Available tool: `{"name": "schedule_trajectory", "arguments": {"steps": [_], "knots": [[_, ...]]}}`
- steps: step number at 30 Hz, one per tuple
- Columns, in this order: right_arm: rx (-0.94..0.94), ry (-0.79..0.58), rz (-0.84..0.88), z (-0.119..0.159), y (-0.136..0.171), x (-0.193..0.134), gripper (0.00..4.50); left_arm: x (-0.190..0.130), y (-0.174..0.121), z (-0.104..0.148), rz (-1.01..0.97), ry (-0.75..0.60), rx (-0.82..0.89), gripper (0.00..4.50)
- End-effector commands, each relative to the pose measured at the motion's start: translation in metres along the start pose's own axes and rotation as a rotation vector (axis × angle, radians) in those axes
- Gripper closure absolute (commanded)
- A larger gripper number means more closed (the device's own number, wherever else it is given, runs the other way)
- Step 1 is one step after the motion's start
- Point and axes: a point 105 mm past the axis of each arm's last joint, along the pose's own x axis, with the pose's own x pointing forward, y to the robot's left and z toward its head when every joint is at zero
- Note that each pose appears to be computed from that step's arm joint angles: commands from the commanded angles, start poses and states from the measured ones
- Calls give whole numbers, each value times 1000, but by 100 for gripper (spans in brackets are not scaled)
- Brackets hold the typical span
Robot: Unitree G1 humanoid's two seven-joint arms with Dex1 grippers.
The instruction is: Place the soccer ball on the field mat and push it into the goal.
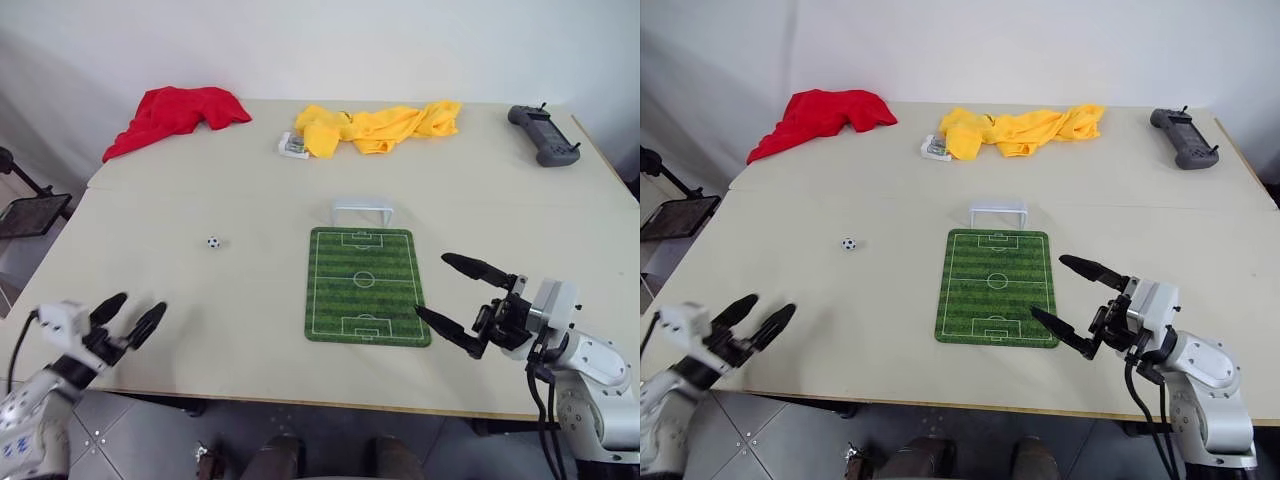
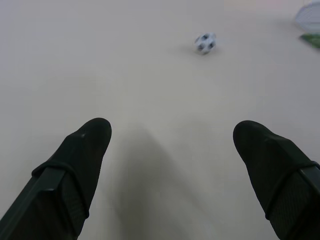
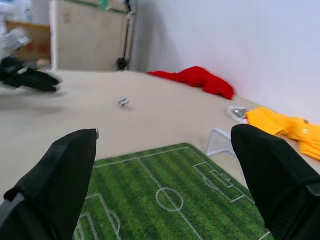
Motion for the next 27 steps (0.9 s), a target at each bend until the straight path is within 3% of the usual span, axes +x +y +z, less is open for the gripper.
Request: {"name": "schedule_trajectory", "arguments": {"steps": [1,9,17,21,27], "knots": [[-28,25,39,0,0,-9,0,44,-12,29,-75,-9,77,6],[1,46,42,-7,4,-13,0,117,-10,34,-44,86,156,6],[11,51,-9,-9,8,-18,0,131,-5,19,26,100,142,6],[3,60,-28,-9,9,-21,0,131,-13,10,-16,120,134,85],[-9,74,-52,-12,6,-27,0,124,-18,10,-61,79,123,272]]}}
